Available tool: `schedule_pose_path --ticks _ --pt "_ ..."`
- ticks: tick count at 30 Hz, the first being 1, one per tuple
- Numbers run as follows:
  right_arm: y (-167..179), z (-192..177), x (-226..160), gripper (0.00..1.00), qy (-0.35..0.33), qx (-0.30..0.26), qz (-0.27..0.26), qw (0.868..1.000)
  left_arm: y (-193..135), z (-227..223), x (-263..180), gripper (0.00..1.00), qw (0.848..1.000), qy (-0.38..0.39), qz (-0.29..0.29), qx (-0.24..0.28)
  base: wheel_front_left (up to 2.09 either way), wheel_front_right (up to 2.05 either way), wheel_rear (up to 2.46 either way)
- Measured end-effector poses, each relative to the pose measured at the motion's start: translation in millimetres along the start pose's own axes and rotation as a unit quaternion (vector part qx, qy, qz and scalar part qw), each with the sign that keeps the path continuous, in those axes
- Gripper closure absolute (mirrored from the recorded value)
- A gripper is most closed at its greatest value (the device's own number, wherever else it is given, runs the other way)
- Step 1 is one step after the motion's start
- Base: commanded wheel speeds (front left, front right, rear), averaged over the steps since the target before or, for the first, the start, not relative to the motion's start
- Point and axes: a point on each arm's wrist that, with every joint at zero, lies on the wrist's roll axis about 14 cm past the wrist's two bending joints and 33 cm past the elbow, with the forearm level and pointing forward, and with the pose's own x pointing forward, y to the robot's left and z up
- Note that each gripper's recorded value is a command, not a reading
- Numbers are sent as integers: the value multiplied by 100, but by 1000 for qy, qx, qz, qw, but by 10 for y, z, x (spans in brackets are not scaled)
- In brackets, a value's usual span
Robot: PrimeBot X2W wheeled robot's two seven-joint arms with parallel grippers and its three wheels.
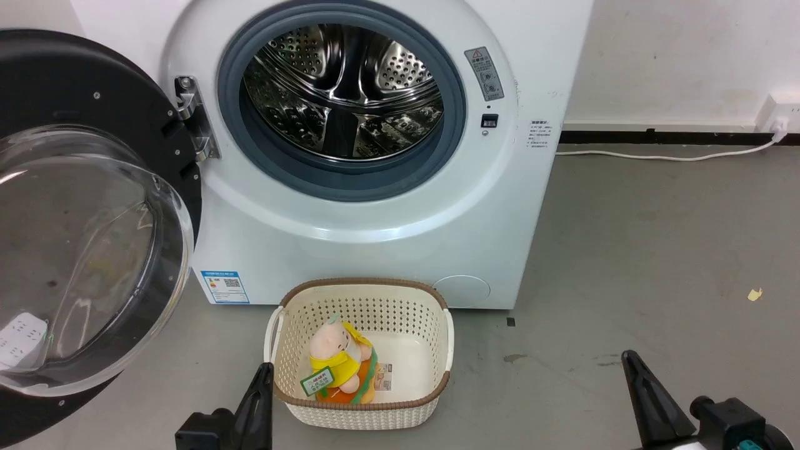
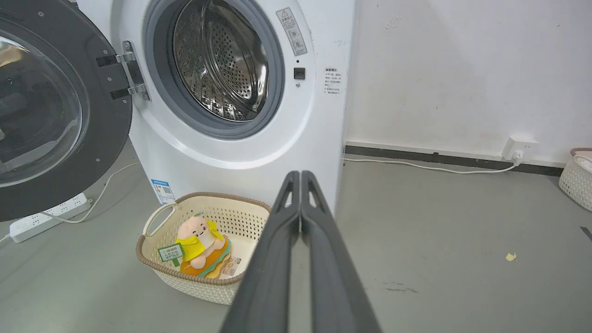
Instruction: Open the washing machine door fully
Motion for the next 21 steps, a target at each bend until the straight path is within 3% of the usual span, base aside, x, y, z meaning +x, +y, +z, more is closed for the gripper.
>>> schedule_pose_path --ticks 21 --pt "29 11 74 100 11 -8 6 1000 31 53 69 100 1000 4 5 11 0 0 0"
